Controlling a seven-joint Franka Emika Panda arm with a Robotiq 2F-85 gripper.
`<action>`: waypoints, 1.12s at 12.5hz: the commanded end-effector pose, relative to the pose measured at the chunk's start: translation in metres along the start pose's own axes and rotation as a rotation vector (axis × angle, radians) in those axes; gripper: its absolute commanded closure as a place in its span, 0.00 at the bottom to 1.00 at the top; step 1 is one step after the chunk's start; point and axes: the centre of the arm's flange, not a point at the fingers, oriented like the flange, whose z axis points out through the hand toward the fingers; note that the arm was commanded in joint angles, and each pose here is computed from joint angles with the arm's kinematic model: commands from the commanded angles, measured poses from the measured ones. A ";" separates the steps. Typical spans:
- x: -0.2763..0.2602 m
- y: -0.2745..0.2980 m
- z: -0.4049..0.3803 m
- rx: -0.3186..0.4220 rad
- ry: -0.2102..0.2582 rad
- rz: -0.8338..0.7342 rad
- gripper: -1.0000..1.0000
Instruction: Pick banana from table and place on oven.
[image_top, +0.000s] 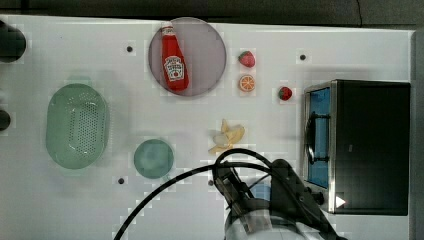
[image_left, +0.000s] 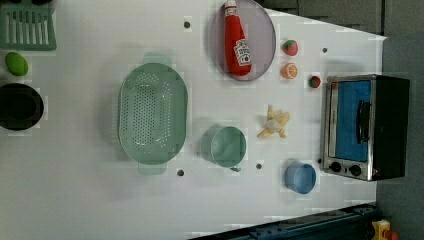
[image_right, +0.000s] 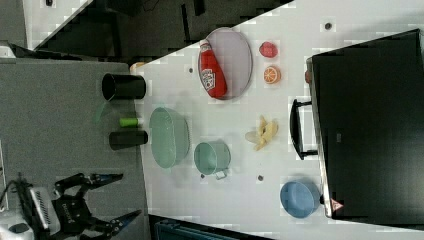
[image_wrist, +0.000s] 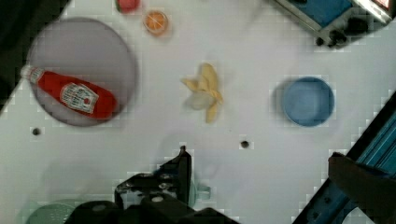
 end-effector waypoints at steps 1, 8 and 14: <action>0.010 -0.024 0.079 -0.101 -0.068 0.025 0.00; 0.031 -0.056 0.250 -0.104 -0.063 0.020 0.00; 0.040 -0.050 0.380 -0.120 -0.066 0.036 0.00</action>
